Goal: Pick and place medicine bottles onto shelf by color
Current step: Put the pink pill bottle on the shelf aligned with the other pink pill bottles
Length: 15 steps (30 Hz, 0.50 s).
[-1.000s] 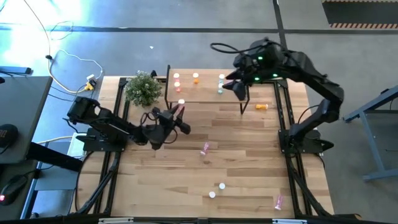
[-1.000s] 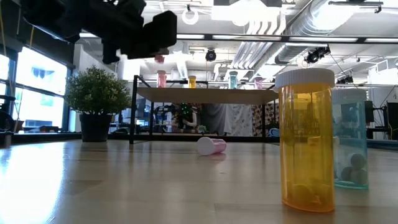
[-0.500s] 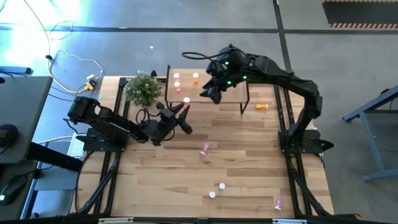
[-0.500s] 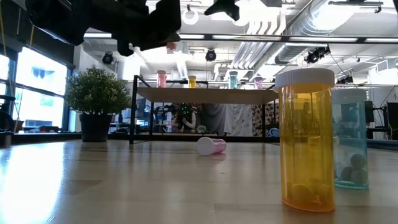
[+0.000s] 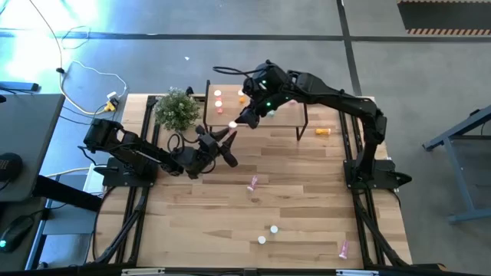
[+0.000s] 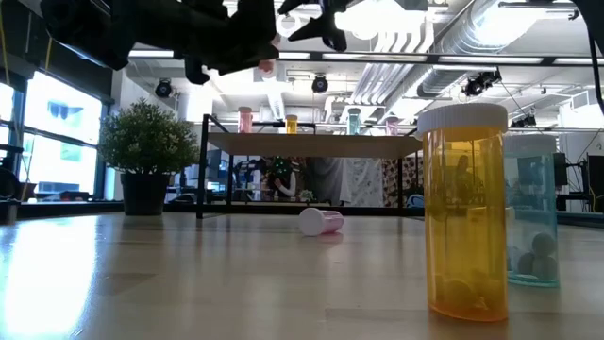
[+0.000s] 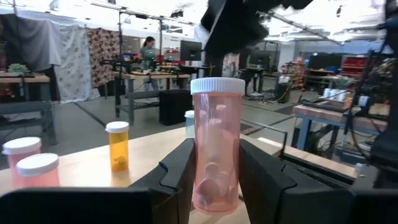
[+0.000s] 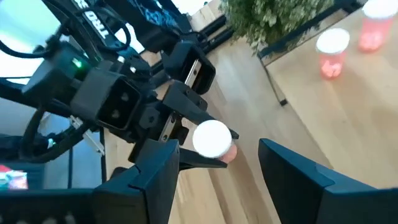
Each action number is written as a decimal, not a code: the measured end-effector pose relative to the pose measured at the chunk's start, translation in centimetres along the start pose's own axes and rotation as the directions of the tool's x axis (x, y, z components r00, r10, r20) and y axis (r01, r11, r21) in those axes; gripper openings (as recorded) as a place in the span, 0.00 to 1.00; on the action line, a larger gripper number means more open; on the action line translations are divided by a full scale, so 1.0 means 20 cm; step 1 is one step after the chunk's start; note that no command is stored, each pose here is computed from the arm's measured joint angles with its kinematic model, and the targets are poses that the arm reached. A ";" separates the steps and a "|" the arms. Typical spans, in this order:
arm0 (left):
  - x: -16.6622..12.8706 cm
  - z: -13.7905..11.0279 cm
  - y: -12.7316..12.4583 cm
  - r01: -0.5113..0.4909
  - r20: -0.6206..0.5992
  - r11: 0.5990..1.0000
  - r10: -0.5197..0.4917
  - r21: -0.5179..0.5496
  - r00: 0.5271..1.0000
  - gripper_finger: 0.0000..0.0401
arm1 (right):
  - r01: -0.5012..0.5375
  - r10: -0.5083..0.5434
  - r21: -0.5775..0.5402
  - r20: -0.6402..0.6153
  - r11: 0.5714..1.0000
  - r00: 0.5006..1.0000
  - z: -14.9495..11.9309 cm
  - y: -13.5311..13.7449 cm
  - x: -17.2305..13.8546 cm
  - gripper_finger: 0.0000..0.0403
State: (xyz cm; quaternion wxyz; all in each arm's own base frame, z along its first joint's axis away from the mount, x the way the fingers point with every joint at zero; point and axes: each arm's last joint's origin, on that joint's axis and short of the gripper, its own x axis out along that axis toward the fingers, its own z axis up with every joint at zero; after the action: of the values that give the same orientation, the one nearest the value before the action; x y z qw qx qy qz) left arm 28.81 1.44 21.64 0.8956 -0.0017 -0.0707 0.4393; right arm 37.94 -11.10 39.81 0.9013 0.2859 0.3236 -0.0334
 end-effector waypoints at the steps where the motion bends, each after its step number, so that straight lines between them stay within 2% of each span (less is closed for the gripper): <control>1: 0.00 0.00 0.00 0.005 0.002 1.000 -0.005 -0.002 1.000 0.24 | -0.007 0.007 0.010 -0.008 1.000 1.000 0.00 0.00 0.01 0.52; 15: 0.00 0.01 0.00 0.033 0.018 0.999 -0.032 -0.016 0.999 0.24 | -0.069 0.072 0.053 -0.054 0.996 0.996 -0.01 0.00 0.09 0.52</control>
State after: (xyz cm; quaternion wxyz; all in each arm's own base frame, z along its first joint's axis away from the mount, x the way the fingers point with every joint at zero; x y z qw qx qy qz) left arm 28.86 1.40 21.87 0.9018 -0.0040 -0.0823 0.4241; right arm 39.17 -10.81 38.54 0.8850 0.3210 0.3372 -0.0017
